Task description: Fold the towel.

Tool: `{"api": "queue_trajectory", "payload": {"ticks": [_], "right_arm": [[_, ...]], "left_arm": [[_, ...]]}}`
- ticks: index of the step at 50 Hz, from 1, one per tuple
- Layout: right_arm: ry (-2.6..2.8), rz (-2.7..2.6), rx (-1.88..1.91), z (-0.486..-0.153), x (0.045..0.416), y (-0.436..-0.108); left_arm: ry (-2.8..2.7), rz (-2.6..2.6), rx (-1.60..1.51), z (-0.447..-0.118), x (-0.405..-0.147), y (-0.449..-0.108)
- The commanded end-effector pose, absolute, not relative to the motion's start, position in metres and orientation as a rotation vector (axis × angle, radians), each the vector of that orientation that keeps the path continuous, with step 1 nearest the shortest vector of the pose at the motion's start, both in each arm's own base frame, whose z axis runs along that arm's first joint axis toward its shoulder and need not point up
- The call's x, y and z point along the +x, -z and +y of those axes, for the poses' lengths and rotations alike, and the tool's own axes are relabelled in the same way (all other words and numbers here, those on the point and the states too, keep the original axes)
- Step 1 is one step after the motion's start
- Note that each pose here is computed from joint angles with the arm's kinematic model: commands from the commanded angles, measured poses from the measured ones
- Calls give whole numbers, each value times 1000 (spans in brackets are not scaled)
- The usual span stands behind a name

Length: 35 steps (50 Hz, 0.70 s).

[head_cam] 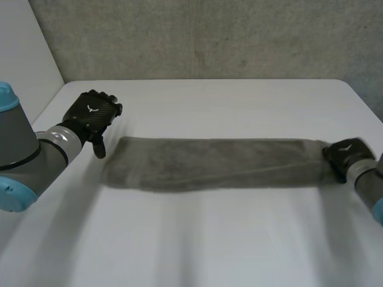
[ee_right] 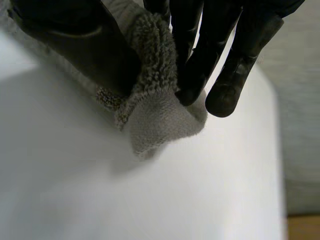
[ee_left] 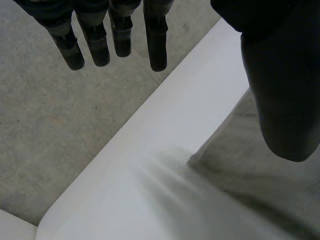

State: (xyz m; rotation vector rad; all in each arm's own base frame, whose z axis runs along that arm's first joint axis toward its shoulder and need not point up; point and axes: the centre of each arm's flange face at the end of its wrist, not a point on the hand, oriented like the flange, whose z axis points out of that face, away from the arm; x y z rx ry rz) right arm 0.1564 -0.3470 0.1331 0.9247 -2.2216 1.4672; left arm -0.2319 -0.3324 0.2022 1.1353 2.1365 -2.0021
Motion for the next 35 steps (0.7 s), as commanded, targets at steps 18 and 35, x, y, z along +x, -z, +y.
{"api": "queue_trajectory", "payload": {"ticks": [18, 35], "right_arm": [[-2126, -1609, 1300, -277, 375, -247], [-2099, -1497, 1857, -195, 486, -116]], "left_arm": [[2118, 2110, 1040, -328, -226, -234], [2103, 2130, 1044, -325, -226, -228]]}}
